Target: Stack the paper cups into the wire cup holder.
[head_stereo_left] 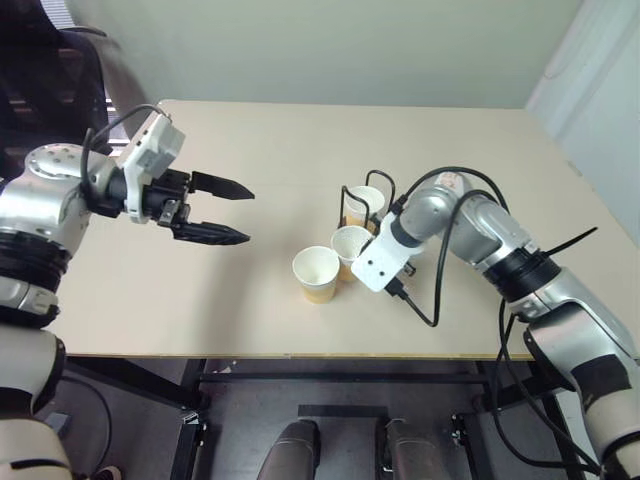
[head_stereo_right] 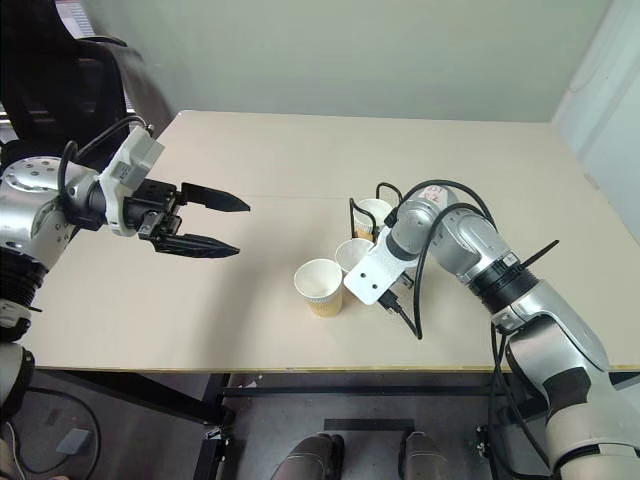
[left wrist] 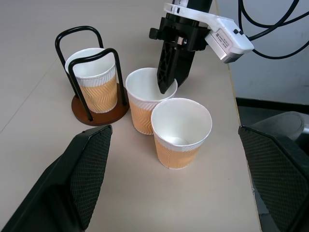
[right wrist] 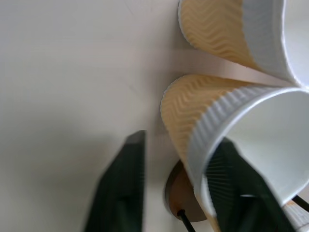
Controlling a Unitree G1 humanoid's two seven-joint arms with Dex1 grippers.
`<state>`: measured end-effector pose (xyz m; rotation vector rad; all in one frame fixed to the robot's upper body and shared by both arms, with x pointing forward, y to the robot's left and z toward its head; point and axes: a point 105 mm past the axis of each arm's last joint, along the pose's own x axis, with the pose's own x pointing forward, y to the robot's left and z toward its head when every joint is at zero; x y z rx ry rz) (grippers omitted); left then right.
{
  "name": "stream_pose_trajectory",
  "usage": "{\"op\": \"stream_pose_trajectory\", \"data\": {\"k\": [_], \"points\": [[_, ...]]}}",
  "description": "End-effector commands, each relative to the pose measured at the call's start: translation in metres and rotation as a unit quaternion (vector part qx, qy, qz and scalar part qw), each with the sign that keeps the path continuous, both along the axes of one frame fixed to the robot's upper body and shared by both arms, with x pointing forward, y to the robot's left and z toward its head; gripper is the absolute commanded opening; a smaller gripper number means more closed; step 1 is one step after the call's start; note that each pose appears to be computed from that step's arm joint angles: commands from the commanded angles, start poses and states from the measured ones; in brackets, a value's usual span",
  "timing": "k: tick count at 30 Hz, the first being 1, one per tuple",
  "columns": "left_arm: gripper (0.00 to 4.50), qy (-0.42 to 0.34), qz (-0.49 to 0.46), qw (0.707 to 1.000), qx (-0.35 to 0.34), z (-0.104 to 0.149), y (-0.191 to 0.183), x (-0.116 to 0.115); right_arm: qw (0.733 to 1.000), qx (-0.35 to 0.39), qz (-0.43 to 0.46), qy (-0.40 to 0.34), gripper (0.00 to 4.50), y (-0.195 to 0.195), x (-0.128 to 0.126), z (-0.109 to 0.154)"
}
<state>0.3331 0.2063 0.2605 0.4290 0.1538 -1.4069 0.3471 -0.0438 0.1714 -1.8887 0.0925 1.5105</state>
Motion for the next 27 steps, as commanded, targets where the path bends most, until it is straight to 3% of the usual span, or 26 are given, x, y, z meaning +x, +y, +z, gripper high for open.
{"op": "stream_pose_trajectory", "data": {"k": [1,5,14,22,27], "points": [[4.5,-0.041,0.001,0.999,0.014,0.012,0.006,0.003,1.0,0.01,-0.002,-0.007,0.11,-0.004,-0.002,0.011],[4.5,-0.069,0.032,0.996,0.04,0.019,0.014,0.016,0.998,0.038,-0.023,0.037,0.05,-0.012,-0.014,0.017],[4.5,-0.074,0.092,0.992,-0.038,0.063,0.02,0.03,0.993,0.05,-0.106,0.013,0.05,-0.066,-0.011,0.057],[4.5,-0.05,0.081,0.994,-0.055,0.061,0.012,0.03,0.979,0.082,-0.141,-0.119,0.05,-0.076,0.016,0.127],[4.5,-0.017,0.057,0.998,-0.037,0.044,0.003,0.027,0.973,0.105,-0.129,-0.16,0.05,-0.065,0.021,0.159]]}}
